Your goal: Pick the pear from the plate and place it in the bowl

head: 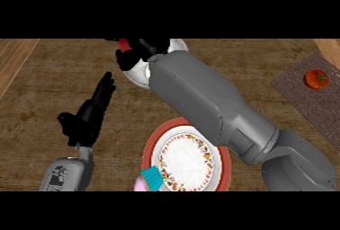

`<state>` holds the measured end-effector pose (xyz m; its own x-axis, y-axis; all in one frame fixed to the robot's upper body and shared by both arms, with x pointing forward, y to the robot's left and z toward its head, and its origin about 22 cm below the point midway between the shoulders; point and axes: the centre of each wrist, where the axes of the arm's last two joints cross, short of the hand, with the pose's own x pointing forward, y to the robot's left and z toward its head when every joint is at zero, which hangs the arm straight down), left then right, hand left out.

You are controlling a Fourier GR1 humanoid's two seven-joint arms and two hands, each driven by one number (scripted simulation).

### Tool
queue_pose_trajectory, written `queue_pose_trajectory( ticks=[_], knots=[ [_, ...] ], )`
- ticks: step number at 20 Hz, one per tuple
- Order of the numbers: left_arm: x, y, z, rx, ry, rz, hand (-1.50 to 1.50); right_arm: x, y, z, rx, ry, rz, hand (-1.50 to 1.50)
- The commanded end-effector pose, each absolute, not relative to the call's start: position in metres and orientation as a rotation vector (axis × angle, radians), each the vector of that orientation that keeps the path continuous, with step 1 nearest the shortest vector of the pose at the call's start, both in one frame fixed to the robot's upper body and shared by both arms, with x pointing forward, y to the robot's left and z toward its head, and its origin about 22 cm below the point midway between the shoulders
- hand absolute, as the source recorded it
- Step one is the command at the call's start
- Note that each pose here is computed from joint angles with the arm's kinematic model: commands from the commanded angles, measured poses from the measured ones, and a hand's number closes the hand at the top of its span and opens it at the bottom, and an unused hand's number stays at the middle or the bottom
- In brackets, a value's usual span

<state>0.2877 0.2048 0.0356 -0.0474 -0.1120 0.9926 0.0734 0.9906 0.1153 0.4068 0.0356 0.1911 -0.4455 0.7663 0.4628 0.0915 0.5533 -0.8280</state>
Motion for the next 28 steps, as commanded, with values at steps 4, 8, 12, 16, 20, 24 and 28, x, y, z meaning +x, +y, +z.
queue_pose_trajectory(
  ticks=[4,8,12,16,20,24,28],
  knots=[
    [0.291,0.206,0.041,0.028,-1.626,-0.159,0.0,0.435,-0.007,0.149,-0.773,-1.817,0.958,1.5],
    [0.289,0.191,0.042,0.009,-1.636,-0.169,0.0,0.441,-0.017,0.145,-0.659,-1.719,1.021,1.5],
    [0.283,0.188,0.033,-0.001,-1.63,-0.177,0.0,0.439,-0.042,0.102,-0.521,-1.621,0.997,-1.5],
    [0.283,0.187,0.047,-0.025,-1.649,-0.188,0.0,0.449,-0.051,0.119,-0.371,-1.672,0.983,-1.5],
    [0.29,0.192,0.041,0.0,-1.639,-0.168,0.0,0.443,-0.047,0.107,-0.262,-1.804,0.842,-1.5],
    [0.29,0.201,0.039,0.017,-1.609,-0.175,0.0,0.452,-0.05,0.138,-0.238,-1.933,0.67,-1.5],
    [0.284,0.196,0.036,0.031,-1.608,-0.16,0.0,0.455,-0.054,0.141,-0.175,-1.921,0.554,-1.5]
  ],
)
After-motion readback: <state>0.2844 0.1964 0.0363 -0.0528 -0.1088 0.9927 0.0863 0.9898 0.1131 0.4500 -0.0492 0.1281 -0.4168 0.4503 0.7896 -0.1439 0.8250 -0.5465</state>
